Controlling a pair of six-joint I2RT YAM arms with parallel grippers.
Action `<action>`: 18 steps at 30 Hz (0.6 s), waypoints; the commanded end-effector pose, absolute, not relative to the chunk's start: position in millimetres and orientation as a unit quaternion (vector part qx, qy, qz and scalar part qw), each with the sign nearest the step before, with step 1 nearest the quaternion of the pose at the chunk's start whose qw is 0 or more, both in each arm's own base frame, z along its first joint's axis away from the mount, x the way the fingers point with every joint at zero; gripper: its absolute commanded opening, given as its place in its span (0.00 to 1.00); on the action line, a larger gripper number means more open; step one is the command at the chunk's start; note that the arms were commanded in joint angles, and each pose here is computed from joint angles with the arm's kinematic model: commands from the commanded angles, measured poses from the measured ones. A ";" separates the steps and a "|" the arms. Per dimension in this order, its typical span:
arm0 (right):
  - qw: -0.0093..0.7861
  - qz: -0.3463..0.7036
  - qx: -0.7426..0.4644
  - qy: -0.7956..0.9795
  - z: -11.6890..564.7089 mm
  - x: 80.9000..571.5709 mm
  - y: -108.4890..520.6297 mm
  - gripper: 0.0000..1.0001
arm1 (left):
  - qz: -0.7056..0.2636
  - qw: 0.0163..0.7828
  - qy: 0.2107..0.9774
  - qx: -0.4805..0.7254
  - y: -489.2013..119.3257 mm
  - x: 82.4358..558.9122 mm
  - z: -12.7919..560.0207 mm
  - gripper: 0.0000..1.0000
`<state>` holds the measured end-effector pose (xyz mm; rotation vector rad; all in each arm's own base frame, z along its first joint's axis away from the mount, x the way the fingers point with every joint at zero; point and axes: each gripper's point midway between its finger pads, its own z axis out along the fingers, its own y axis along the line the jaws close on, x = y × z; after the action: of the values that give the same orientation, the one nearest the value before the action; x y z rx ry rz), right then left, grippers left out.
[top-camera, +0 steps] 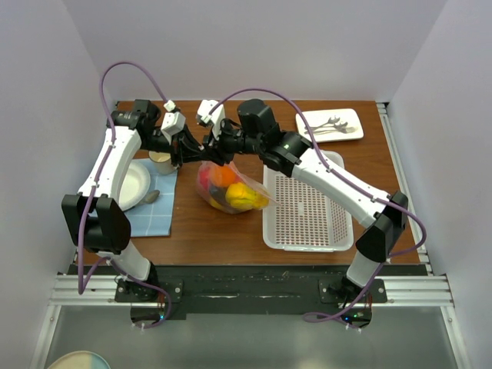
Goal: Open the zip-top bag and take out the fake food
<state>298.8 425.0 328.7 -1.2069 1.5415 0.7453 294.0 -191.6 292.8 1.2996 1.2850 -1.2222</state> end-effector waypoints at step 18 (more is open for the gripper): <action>0.550 0.297 -0.493 0.605 387.0 285.4 402.3 0.11 | -0.490 0.457 0.517 0.533 -191.2 296.0 286.1 0.02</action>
<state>296.7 420.9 328.2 -1.2296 1.5403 0.7248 292.0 -192.0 290.1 1.2964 1.2967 -1.2337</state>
